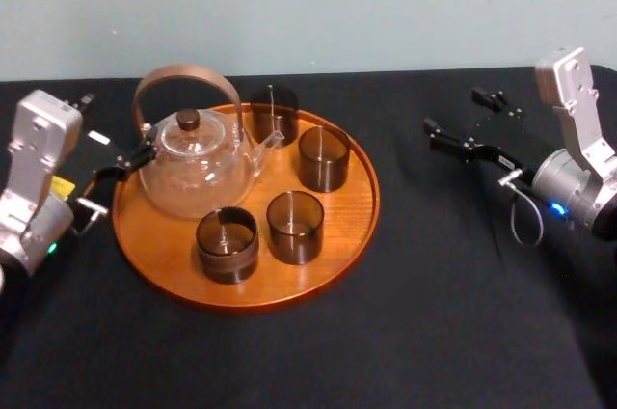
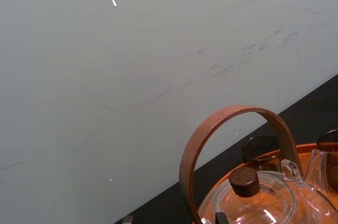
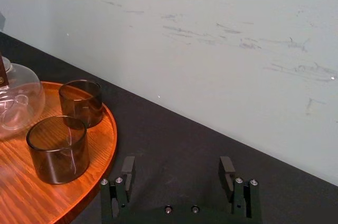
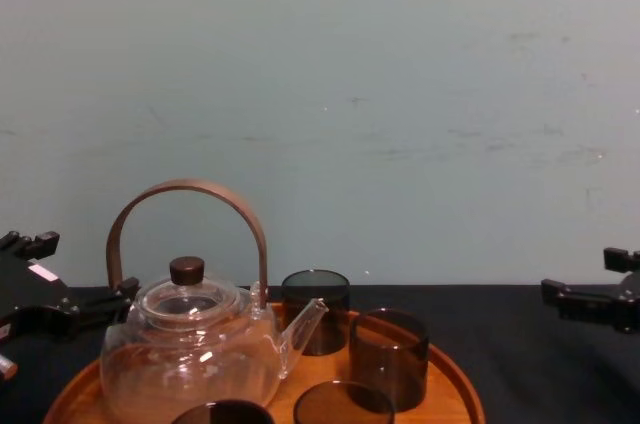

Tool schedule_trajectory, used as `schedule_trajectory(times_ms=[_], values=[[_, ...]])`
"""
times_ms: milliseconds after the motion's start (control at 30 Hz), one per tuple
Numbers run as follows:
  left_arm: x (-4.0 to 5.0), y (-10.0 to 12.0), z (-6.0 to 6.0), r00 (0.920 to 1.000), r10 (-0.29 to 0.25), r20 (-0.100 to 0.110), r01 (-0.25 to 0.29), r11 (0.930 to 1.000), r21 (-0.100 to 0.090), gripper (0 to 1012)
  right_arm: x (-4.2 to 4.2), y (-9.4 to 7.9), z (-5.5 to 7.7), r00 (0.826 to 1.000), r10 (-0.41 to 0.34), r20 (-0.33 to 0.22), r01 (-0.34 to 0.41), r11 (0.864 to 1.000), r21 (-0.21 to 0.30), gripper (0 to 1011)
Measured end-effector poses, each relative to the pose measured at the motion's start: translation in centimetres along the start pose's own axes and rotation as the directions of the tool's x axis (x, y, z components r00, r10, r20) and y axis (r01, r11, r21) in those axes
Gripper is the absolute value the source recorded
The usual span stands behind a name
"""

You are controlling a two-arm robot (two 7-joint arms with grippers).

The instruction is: Pick up the glass from the table and place it on the tray.

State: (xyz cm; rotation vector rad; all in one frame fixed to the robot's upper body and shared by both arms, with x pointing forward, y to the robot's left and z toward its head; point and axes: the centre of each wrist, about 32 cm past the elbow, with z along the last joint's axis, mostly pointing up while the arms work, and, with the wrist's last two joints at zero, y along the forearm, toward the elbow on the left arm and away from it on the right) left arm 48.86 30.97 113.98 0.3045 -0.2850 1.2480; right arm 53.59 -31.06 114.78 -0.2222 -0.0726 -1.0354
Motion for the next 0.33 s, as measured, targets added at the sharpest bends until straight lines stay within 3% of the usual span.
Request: schedule_trajectory(times_ms=[333], values=[[0.00,0.00,0.00,1.0000,0.000,0.000,0.000,1.0000,0.000,1010,-0.06,0.00,0.06,1.000,0.005,0.002,-0.005,1.000,0.002,1002]])
